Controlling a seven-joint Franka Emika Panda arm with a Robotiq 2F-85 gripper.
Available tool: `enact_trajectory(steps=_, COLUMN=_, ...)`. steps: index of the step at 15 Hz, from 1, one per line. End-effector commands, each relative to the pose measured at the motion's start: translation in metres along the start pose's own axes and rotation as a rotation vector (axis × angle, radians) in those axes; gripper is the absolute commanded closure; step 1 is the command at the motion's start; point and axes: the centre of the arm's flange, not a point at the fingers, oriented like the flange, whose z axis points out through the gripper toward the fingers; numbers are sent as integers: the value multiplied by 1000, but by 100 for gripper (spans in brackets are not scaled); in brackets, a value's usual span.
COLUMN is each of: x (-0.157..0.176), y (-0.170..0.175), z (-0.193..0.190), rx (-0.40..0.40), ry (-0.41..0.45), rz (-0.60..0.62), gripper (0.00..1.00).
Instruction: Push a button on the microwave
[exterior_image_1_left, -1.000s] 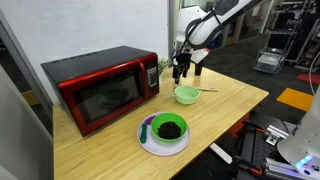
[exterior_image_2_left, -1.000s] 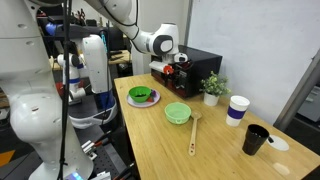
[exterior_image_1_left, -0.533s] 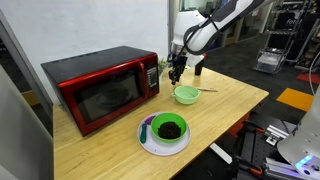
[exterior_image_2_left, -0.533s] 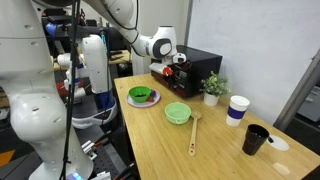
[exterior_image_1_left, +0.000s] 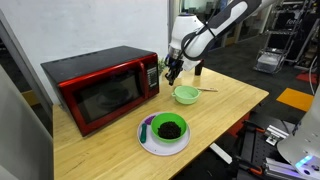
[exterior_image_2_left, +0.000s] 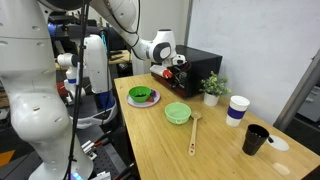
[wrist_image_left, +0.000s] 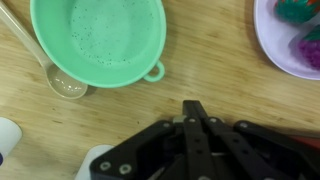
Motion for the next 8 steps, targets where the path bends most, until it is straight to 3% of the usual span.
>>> enact_trajectory(steps=1, x=15, y=-5, z=7, rx=-9, ry=34, rz=4, gripper=100)
enact_trajectory(steps=8, x=8, y=-3, z=0, rx=3, ry=20, rz=4, gripper=99)
